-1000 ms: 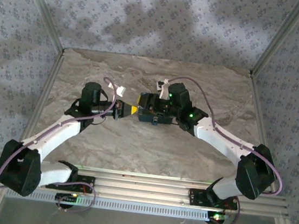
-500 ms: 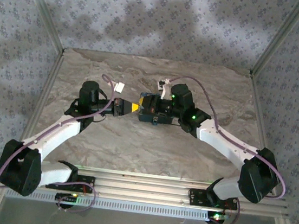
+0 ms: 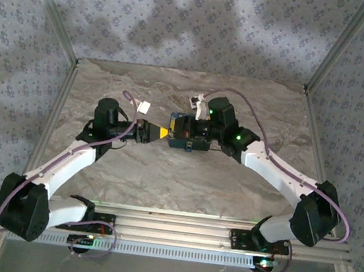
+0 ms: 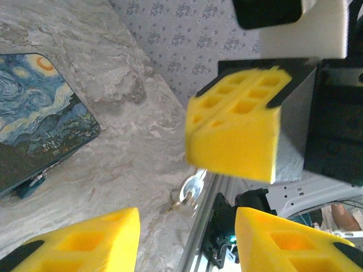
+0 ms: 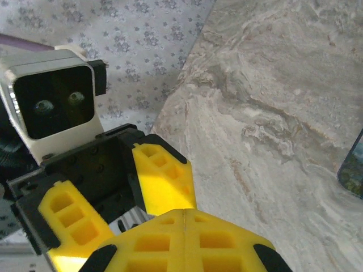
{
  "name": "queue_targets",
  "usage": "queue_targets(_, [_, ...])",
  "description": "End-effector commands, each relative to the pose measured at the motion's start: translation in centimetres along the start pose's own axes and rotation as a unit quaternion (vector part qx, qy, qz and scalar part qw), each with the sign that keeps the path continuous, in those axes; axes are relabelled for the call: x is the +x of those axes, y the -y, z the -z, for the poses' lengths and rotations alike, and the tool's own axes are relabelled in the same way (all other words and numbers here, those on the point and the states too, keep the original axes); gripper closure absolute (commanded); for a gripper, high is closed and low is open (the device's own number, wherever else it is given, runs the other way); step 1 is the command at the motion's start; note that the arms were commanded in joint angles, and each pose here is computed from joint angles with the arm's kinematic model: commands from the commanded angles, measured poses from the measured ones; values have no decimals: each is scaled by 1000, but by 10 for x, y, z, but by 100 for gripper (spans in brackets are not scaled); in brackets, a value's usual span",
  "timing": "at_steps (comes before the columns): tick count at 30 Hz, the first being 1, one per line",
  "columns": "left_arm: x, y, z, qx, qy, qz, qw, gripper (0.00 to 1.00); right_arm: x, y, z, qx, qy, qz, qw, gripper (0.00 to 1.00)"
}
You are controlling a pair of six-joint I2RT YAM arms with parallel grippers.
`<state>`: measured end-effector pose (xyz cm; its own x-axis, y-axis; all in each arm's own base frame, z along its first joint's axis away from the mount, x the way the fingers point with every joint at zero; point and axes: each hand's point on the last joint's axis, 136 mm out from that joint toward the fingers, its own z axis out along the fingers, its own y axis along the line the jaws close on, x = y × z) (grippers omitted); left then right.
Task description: Unlock a padlock with a key
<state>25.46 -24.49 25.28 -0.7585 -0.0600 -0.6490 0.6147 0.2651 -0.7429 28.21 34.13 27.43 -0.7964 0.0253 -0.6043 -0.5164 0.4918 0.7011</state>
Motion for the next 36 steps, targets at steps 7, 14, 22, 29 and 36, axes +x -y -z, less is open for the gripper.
queue_targets(7, [-8,40,12,55,17,-117,992,52,5,-28,13,-32,-61,96,993,100])
queue_targets(14, [-10,45,3,72,16,-132,988,52,10,-43,10,-62,-73,111,989,100])
queue_targets(22, [-5,43,-5,83,8,-122,989,56,7,-46,11,-66,-62,112,990,100])
queue_targets(29, [-3,38,-7,86,12,-98,991,57,1,-48,14,-70,-45,116,990,100])
queue_targets(36, [1,30,-9,83,8,-75,994,57,1,-44,15,-62,-40,115,991,100])
